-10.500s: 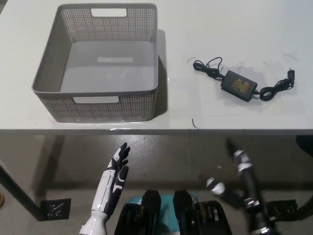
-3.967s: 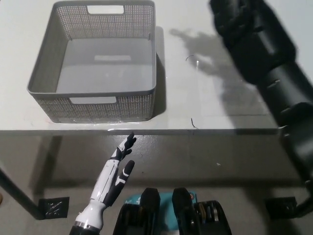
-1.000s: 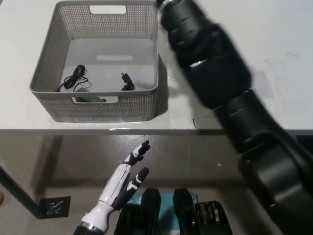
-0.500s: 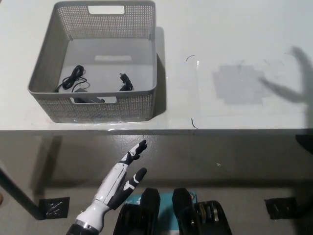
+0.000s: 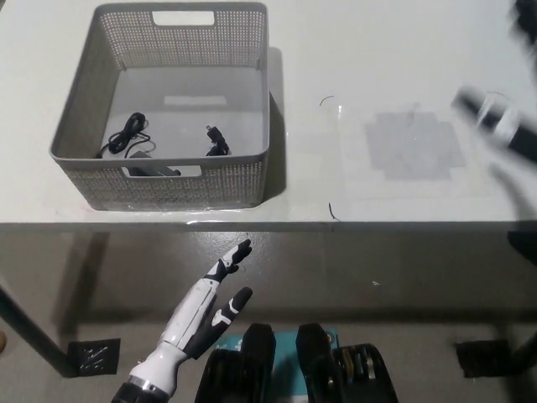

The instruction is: Use the right hand to pick up a black power cord and place it into a container on the left hand side

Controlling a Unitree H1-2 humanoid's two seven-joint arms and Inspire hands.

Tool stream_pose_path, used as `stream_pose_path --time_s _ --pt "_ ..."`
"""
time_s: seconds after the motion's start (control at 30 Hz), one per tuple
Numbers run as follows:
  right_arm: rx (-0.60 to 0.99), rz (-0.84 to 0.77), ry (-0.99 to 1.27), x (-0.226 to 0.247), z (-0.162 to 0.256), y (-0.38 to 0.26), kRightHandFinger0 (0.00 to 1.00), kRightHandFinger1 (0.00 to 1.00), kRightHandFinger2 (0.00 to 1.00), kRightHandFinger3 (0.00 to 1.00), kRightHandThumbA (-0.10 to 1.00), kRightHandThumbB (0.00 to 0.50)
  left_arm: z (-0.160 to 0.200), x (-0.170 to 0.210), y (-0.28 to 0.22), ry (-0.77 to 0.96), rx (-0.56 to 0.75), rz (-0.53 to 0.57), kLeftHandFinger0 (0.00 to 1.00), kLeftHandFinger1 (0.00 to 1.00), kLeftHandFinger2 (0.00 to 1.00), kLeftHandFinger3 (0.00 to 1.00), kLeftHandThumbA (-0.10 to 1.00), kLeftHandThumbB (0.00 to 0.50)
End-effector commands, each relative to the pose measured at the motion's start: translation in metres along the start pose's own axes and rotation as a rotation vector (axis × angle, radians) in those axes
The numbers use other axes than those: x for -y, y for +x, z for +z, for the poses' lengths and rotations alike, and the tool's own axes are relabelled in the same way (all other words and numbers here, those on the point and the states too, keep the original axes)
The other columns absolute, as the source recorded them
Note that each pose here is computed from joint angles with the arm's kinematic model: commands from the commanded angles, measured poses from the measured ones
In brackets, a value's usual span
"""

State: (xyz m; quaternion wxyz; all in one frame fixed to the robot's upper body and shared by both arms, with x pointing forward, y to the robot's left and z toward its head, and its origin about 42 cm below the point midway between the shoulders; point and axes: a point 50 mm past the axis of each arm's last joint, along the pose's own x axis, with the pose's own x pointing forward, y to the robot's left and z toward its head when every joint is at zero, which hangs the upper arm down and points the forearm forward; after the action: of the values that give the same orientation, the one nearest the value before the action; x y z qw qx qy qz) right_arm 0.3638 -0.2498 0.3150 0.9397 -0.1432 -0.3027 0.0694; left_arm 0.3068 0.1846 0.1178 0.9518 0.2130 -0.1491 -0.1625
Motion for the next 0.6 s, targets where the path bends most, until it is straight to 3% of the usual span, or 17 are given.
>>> stream_pose_path --time_s 0.0,0.17,0.2,0.3,0.37,0.47,0.57 --pt "0.076 0.109 0.105 -0.037 0.002 -0.031 1.00 1.00 1.00 1.00 1.00 0.440 0.008 -0.007 0.009 0.019 0.054 0.026 1.00 1.00 1.00 1.00 1.00 0.354" --pt "-0.095 0.203 0.194 -0.082 -0.039 -0.066 1.00 1.00 1.00 1.00 1.00 0.491 0.010 -0.008 0.013 0.005 0.071 0.050 1.00 1.00 1.00 1.00 1.00 0.345" --pt "-0.143 0.228 0.222 -0.095 -0.052 -0.078 1.00 1.00 1.00 1.00 1.00 0.483 0.010 -0.009 0.013 0.008 0.081 0.057 1.00 1.00 1.00 1.00 1.00 0.322" --pt "-0.202 0.263 0.248 -0.114 -0.071 -0.096 1.00 1.00 1.00 1.00 1.00 0.477 0.011 -0.009 0.016 0.008 0.093 0.068 1.00 1.00 1.00 1.00 1.00 0.329" --pt "-0.258 0.282 0.295 -0.132 -0.090 -0.111 1.00 1.00 1.00 1.00 1.00 0.425 0.011 -0.011 0.019 0.011 0.101 0.076 1.00 1.00 1.00 1.00 1.00 0.314" --pt "-0.305 0.295 0.345 -0.144 -0.104 -0.125 1.00 1.00 1.00 1.00 1.00 0.396 0.010 -0.012 0.022 0.014 0.106 0.081 1.00 1.00 1.00 1.00 1.00 0.300" --pt "-0.366 0.295 0.361 -0.155 -0.122 -0.142 1.00 1.00 1.00 1.00 1.00 0.408 0.010 -0.012 0.023 0.019 0.115 0.087 1.00 1.00 1.00 1.00 1.00 0.291"
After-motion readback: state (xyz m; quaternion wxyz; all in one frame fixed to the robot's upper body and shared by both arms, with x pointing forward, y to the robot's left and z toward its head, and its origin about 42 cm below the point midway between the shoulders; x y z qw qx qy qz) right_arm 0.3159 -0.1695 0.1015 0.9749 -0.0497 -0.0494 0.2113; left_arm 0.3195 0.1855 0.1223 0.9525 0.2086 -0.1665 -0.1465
